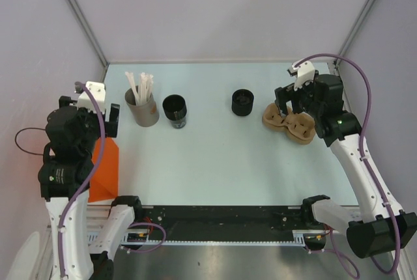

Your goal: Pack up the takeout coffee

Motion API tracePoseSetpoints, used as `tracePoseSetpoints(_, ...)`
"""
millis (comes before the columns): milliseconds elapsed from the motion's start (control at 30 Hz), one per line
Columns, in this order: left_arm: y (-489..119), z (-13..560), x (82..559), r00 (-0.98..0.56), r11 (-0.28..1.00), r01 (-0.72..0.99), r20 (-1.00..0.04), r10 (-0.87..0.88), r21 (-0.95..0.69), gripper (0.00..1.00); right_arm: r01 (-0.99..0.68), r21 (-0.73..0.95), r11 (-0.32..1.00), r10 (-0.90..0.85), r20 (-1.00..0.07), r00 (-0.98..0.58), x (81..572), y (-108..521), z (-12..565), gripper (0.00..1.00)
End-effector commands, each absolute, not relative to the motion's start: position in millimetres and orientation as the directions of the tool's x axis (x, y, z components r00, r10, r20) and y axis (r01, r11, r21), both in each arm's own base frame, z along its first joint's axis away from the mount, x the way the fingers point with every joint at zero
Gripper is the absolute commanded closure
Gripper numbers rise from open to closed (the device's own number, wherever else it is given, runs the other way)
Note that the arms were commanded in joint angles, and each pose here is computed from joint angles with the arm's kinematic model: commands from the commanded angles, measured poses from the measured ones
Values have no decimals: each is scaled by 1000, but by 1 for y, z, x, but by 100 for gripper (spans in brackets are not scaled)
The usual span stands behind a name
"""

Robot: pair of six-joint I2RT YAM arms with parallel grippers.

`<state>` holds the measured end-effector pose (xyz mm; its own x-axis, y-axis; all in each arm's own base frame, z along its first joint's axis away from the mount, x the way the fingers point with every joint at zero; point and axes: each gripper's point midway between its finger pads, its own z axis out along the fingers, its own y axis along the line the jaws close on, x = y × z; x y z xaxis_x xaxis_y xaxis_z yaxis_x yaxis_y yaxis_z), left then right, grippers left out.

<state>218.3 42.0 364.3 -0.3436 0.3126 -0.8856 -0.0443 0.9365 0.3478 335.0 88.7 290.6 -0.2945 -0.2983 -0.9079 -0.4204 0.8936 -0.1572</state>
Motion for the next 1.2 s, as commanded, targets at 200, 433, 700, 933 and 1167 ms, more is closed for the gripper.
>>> tracePoseSetpoints(200,51,339,205,-419,915,-38,-837,351,402,28,-408,-201,891,-320,-914,-249,343,91,296,0)
tracePoseSetpoints(433,50,332,218,-421,909,-21,-828,369,416,78,-407,-206,890,-323,-914,-245,342,91,296,0)
tracePoseSetpoints(700,25,348,227,-344,920,101,-855,390,379,100,-396,-213,893,-327,-912,-247,343,89,295,0)
tracePoseSetpoints(933,-8,356,231,-266,901,270,-873,409,339,100,-392,-211,896,-324,-912,-251,344,88,294,0)
tracePoseSetpoints(1167,-44,363,229,-202,850,437,-890,410,292,100,-382,-205,901,-317,-913,-256,345,84,294,0)
